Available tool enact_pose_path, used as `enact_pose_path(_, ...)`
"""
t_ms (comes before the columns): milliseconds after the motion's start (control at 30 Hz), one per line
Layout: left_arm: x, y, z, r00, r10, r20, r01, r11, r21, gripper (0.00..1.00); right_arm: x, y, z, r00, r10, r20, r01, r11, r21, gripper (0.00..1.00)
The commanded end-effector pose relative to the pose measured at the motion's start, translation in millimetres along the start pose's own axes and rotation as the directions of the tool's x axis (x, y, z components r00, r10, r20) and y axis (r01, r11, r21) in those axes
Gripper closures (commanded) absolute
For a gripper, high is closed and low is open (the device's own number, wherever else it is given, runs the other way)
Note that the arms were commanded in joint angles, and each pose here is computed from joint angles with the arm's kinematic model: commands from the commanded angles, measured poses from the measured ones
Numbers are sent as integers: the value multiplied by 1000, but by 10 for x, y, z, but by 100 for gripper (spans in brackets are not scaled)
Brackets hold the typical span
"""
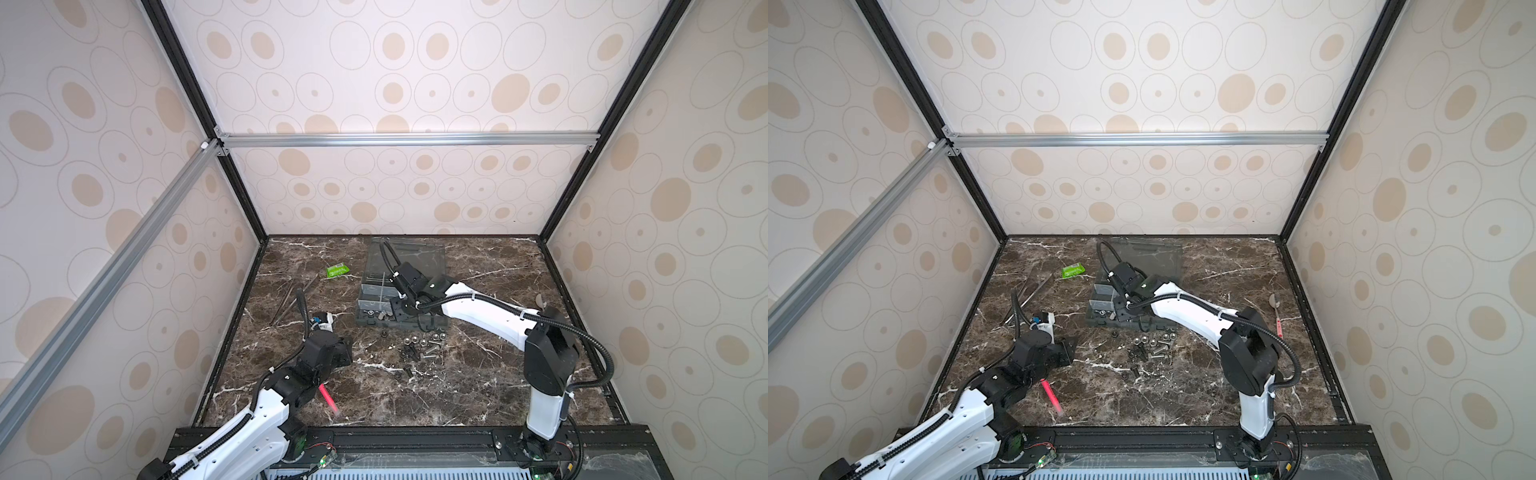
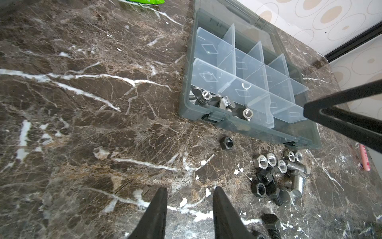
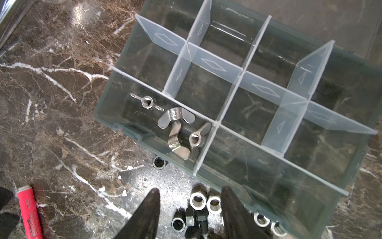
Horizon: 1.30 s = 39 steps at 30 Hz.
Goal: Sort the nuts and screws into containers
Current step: 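Raise the right gripper out of the organizer and move it over the pile, then lower the left gripper onto a black hex nut beside the pile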
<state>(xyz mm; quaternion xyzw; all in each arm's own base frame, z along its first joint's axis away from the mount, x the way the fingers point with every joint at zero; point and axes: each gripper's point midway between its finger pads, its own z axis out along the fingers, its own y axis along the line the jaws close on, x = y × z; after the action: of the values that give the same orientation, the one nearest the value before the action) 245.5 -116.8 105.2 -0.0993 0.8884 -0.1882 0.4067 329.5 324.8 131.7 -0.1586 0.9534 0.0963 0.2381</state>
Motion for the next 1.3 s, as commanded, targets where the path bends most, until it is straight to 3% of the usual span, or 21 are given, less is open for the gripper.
enact_pose_path(0,-29,28,2,1000,-17,15,17,1000,-10,63,27,-153,-163,998,51,32,-52,998,27,49)
enact_pose_path(667,-69,-101,41,1000,-12,19,11,999,44,62,1020,-882,-425,962,268,47,-272,951,145,49)
enact_pose_path(1267,-22,-162,87,1000,-4,-2,4,997,77,62,1273,-1033,-461,948,315,39,-317,932,173,49)
